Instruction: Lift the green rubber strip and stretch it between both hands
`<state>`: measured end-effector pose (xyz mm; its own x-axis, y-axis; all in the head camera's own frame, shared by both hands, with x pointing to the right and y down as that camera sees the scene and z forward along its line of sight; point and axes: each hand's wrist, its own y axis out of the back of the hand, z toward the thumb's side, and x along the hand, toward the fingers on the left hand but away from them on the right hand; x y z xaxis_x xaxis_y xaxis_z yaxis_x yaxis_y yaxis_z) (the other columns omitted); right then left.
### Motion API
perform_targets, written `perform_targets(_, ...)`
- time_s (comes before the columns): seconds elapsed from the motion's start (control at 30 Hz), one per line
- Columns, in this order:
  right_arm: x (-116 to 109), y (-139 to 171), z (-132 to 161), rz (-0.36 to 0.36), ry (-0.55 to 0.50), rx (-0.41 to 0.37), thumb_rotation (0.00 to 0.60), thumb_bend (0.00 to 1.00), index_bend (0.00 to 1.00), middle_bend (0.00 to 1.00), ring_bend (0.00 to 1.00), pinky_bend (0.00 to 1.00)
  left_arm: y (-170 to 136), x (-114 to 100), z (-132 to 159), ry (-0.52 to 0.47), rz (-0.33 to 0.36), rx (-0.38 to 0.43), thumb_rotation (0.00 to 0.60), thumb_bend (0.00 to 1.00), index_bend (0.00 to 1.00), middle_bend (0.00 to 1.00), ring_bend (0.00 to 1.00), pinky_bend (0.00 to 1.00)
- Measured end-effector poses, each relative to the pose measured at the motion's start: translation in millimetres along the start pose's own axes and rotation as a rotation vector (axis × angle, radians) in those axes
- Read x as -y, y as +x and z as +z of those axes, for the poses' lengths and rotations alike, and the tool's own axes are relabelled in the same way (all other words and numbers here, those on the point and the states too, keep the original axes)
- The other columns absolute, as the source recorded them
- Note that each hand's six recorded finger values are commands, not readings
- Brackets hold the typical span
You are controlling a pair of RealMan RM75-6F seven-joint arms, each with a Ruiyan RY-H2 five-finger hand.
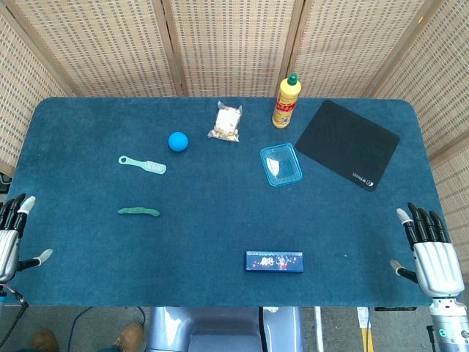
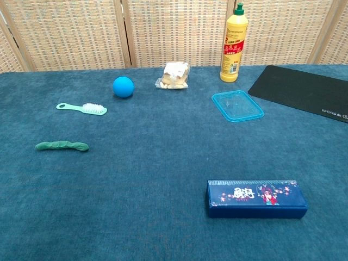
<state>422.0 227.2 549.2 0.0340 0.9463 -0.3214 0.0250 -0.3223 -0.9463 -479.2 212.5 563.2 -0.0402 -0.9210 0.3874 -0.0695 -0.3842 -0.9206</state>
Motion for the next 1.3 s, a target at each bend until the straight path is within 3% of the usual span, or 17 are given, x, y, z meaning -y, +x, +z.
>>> perform_targets(0.3,-2,2,-2,-0.002,-0.007,-0.002,0.6,0.0,0.0,0.0,0.0,0.0,-3,4,5,-0.03,-0.046,0.014,0.6,0.0,0.0,0.0,0.0,0.0)
perform_targets(0.47,-1,1,-4,0.005,-0.009,0.006,0.6,0.0,0.0,0.0,0.0,0.0,11,14,9,-0.041,-0.094,0.023,0.6,0.0,0.0,0.0,0.0,0.0)
perform_targets(0.73,3,0,-1,0.017,0.001,-0.004,0.6,0.0,0.0,0.0,0.0,0.0,66,56,25,-0.028,-0.194,0.063,0.6,0.05,0.23,0.0,0.0,0.0)
perform_targets(0.87,6,-2,-2,0.026,0.002,0.001,0.6,0.0,0.0,0.0,0.0,0.0,94,82,38,-0.025,-0.254,0.069,0.6,0.13,0.34,0.0,0.0,0.0)
perform_targets(1.1,10,-4,-3,0.039,0.005,0.005,0.6,0.0,0.0,0.0,0.0,0.0,119,104,69,-0.104,-0.288,0.071,0.6,0.24,0.4,0.0,0.0,0.0)
perform_targets(1.3,14,-6,-5,0.058,0.001,0.011,0.6,0.0,0.0,0.0,0.0,0.0,130,112,85,-0.094,-0.298,0.074,0.6,0.34,0.41,0.0,0.0,0.0)
